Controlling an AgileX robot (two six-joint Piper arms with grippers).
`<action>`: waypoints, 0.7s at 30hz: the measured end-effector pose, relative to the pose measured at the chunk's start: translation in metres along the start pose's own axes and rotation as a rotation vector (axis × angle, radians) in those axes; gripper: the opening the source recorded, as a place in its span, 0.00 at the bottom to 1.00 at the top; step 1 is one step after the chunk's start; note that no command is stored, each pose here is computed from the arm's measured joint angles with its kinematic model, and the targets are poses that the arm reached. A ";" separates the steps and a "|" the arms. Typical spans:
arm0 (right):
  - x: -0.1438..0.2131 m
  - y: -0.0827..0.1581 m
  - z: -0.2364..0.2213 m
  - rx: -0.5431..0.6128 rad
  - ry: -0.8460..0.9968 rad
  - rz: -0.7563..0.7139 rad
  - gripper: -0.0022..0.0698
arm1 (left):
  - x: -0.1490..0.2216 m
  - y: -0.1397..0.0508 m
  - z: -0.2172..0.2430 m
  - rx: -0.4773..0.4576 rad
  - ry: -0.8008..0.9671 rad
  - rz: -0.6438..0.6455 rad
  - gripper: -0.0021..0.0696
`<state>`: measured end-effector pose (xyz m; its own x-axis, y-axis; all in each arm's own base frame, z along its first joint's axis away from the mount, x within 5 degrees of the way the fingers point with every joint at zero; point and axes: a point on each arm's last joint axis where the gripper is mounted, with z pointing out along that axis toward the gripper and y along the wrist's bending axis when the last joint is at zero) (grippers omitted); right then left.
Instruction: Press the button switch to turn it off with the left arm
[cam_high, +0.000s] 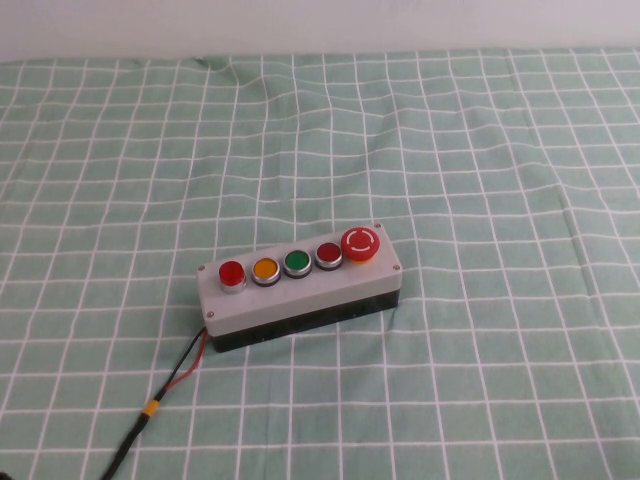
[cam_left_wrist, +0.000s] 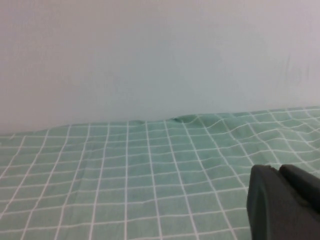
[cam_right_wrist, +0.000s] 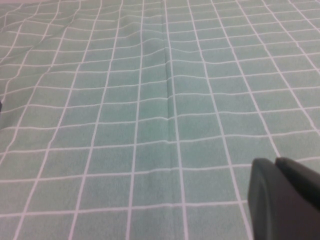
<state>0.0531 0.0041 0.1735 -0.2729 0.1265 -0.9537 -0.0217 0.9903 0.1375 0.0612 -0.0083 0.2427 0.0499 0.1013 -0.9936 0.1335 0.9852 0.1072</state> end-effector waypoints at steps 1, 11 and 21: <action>0.000 0.000 0.000 0.000 0.000 0.000 0.01 | 0.005 0.000 -0.001 -0.013 0.001 0.001 0.03; 0.000 0.000 0.000 0.000 0.000 0.000 0.01 | 0.059 -0.002 -0.009 -0.070 0.211 -0.134 0.03; 0.000 0.000 0.000 0.000 0.000 0.000 0.01 | 0.072 -0.004 -0.012 -0.062 0.353 -0.149 0.03</action>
<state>0.0531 0.0041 0.1735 -0.2729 0.1265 -0.9537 -0.0217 0.9903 0.1375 0.0521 -0.0037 0.1704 -0.3104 -0.0129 -0.9505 0.0531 0.9981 -0.0309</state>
